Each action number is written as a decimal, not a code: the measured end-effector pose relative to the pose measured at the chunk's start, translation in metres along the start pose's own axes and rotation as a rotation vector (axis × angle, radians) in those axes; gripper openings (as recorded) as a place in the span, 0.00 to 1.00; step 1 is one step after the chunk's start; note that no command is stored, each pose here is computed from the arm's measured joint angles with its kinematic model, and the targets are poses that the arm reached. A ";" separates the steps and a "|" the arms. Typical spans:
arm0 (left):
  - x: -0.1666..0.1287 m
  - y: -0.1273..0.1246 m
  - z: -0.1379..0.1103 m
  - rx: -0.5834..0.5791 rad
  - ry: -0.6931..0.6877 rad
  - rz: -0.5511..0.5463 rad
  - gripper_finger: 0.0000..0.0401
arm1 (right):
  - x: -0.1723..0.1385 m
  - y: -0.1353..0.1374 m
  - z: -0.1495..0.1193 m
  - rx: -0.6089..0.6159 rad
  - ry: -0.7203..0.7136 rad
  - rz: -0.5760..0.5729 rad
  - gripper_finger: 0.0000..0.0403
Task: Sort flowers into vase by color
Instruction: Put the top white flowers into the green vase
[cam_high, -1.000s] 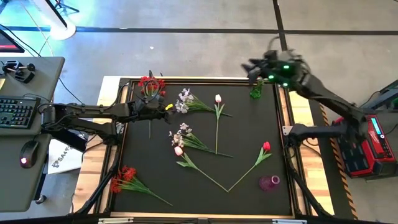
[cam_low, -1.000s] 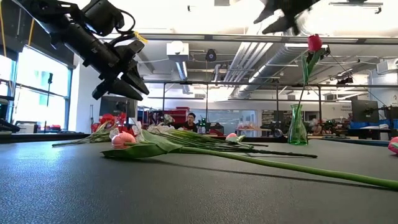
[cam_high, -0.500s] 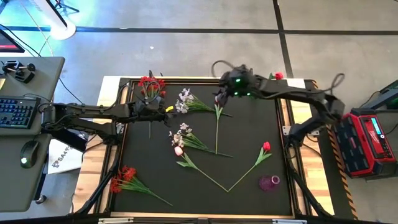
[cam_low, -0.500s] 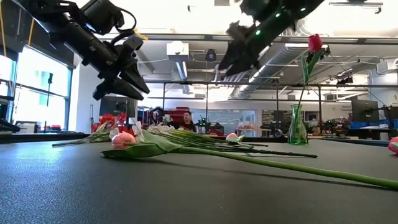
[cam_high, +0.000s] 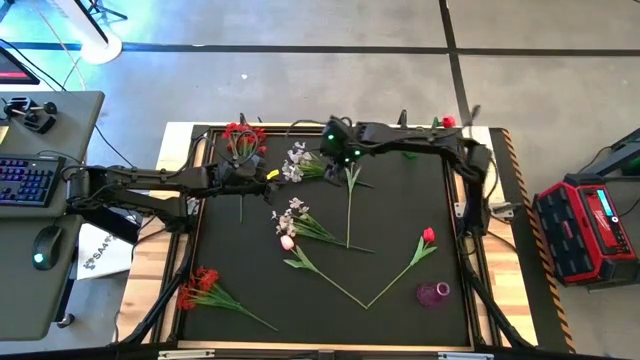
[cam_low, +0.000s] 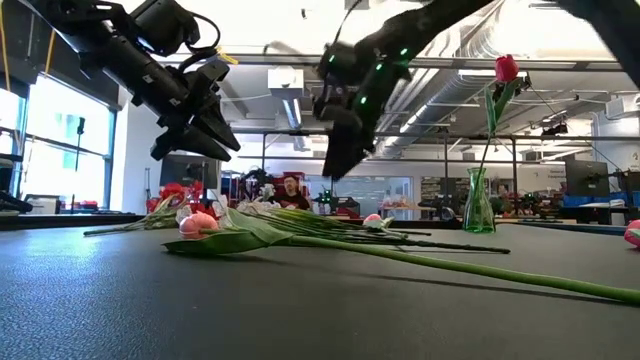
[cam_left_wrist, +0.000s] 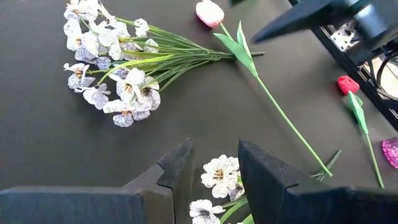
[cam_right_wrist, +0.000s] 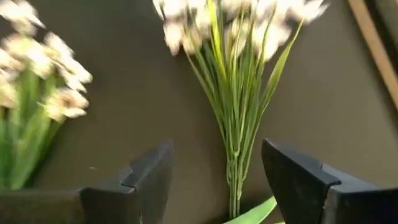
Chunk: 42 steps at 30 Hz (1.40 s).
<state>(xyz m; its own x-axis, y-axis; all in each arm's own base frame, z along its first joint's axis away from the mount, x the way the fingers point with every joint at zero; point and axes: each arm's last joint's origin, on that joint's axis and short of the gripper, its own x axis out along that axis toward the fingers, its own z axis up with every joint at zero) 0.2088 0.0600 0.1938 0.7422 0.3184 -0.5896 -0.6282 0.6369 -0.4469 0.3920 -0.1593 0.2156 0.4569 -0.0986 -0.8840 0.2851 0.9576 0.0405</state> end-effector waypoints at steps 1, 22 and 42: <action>0.000 0.000 0.000 0.000 0.000 0.000 0.28 | 0.007 -0.001 0.000 0.003 0.029 0.001 0.58; 0.000 0.001 0.000 -0.007 -0.017 0.027 0.28 | 0.048 -0.050 -0.025 0.113 0.256 -0.014 0.55; 0.000 0.002 -0.001 -0.030 -0.011 0.046 0.28 | 0.067 -0.047 -0.031 0.112 0.304 0.005 0.30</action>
<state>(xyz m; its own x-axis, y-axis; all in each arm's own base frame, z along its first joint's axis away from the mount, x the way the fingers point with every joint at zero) 0.2073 0.0602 0.1923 0.7146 0.3550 -0.6028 -0.6687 0.5998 -0.4394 0.3830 -0.2021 0.1405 0.1904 0.0075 -0.9817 0.3825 0.9204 0.0812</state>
